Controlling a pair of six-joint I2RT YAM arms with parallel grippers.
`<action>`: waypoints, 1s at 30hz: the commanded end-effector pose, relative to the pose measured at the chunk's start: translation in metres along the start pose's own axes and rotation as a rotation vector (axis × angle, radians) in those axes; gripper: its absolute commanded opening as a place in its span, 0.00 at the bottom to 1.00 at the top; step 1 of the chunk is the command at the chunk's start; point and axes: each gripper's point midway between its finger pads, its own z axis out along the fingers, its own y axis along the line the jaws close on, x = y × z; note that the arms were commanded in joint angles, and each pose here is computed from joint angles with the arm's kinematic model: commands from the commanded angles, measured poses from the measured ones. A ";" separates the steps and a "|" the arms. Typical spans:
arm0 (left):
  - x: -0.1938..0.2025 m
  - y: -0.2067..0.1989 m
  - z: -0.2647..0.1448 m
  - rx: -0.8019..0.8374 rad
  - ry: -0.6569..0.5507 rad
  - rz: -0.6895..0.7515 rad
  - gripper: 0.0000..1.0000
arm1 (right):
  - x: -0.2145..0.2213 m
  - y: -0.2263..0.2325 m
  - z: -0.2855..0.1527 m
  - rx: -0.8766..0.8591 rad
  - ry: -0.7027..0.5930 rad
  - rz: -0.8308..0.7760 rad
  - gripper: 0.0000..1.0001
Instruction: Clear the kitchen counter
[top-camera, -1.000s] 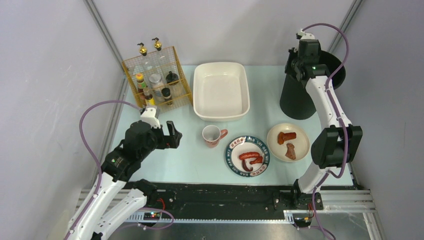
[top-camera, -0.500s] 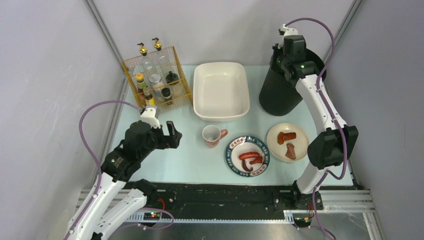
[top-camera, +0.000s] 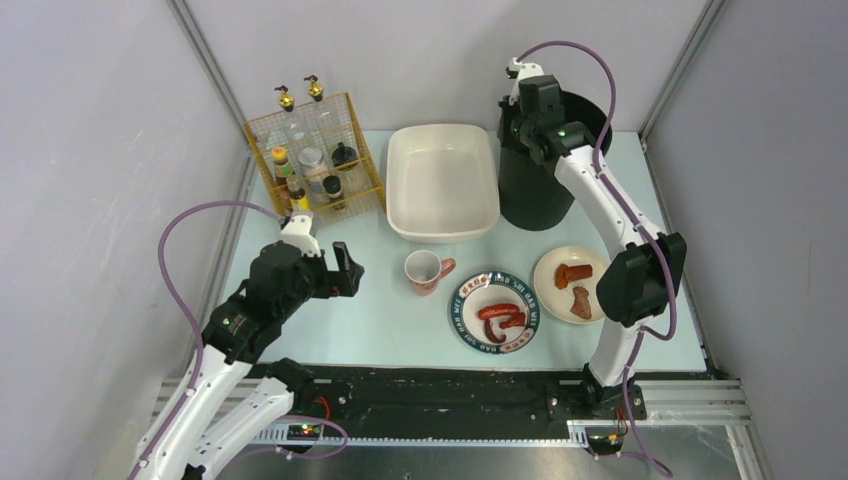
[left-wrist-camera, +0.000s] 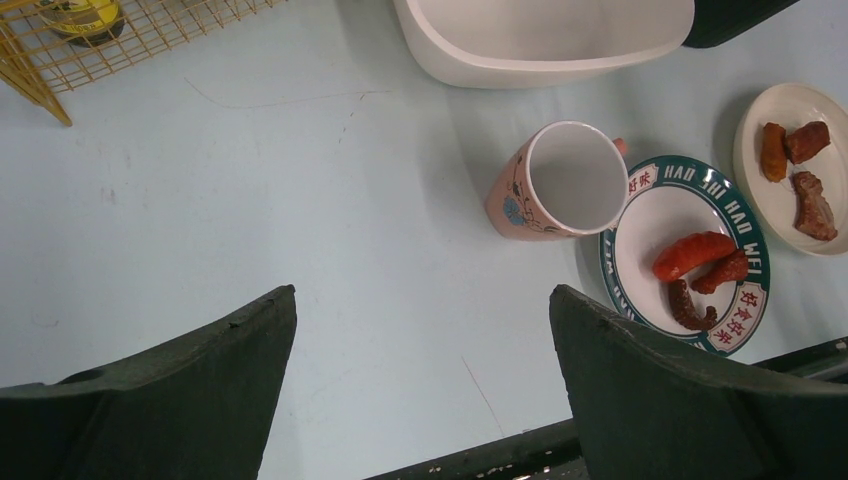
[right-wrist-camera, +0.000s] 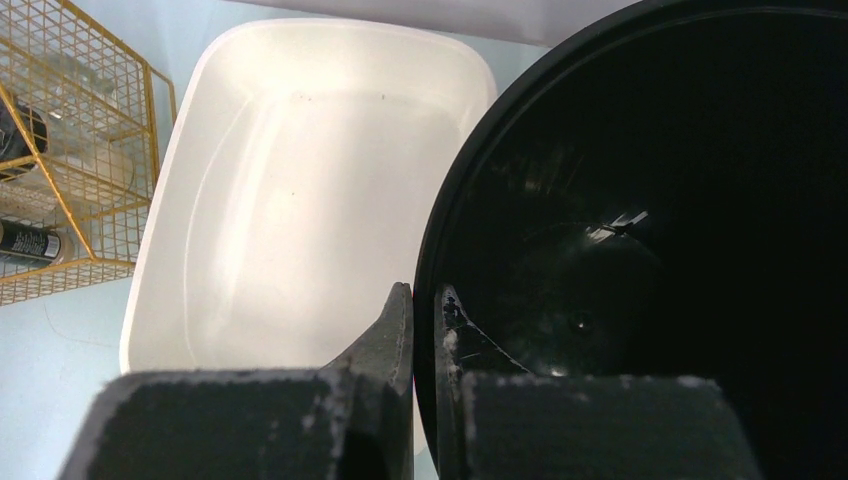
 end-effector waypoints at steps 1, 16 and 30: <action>-0.004 0.001 -0.001 -0.010 -0.020 -0.004 1.00 | -0.029 0.019 -0.003 -0.051 -0.086 0.024 0.00; -0.003 0.000 -0.001 -0.004 -0.018 -0.004 1.00 | -0.052 0.015 -0.048 -0.023 -0.162 0.055 0.72; -0.003 -0.002 -0.003 0.014 -0.019 -0.001 1.00 | -0.020 -0.064 -0.165 0.027 -0.188 0.408 0.99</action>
